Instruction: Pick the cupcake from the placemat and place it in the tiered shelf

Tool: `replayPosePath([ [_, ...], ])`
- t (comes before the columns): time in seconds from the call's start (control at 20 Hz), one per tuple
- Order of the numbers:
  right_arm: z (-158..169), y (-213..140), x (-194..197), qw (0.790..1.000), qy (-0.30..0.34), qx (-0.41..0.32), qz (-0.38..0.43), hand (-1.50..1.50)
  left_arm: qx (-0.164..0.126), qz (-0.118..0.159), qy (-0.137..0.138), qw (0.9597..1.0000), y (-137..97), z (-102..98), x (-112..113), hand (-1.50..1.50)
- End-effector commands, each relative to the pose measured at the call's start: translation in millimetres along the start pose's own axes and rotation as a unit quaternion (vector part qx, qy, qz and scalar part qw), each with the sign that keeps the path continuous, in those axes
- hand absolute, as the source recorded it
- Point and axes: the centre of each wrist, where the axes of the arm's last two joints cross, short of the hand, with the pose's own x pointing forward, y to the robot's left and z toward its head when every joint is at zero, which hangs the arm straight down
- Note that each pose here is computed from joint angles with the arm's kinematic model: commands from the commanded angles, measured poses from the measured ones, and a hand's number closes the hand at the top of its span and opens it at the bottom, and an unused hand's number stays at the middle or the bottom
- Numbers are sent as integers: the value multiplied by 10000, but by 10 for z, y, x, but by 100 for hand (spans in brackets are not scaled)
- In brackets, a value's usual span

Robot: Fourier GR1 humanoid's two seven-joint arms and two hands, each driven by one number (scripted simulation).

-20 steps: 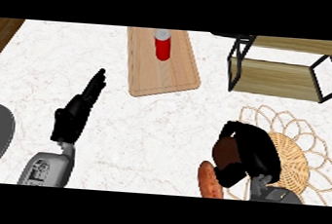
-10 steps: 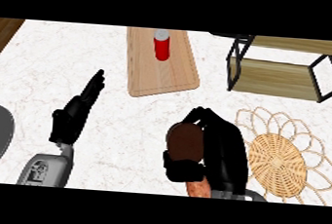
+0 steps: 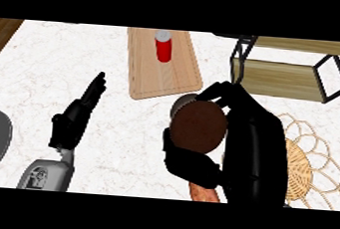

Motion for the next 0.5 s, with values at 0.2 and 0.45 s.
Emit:
replayPosePath([
  [0.2, -253, -349, 366, 9923, 481, -1122, 233, 150, 25, 122, 11, 9999, -22, 18, -56, 0],
  [0.45, -400, -614, 410, 9857, 513, -1470, 645, 150, -4, 53, -24, 10000, -23, -11, 26, 0],
])
